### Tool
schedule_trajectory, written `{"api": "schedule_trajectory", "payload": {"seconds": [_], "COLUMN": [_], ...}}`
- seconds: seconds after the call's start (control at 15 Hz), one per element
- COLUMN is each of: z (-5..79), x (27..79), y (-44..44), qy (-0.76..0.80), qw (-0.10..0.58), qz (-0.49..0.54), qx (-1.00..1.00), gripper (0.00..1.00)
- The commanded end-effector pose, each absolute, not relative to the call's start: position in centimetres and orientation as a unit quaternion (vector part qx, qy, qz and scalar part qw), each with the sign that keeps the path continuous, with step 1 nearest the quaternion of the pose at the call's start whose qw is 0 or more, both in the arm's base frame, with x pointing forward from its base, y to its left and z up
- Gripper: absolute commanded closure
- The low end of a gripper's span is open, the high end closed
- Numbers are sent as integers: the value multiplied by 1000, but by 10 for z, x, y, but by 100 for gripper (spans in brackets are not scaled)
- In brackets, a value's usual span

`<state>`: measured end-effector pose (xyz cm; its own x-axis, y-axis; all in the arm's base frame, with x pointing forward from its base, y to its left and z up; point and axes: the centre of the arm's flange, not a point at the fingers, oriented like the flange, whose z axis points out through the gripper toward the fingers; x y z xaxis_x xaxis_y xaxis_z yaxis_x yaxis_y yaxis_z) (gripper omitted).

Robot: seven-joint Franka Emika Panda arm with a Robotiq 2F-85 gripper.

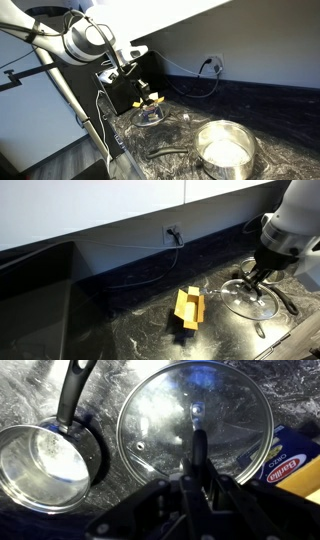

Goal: Pick up the lid from the pot and put it on the counter

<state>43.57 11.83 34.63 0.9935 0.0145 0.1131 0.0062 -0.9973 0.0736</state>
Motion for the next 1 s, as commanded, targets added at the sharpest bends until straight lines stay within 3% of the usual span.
{"api": "schedule_trajectory", "payload": {"seconds": [0.0, 0.93], "z": [307, 192], "x": [435, 421], "y": [125, 149], "qy": [38, 87], "qw": [53, 69], "qz": [77, 56], "qx": [995, 992], "gripper": [96, 96]}}
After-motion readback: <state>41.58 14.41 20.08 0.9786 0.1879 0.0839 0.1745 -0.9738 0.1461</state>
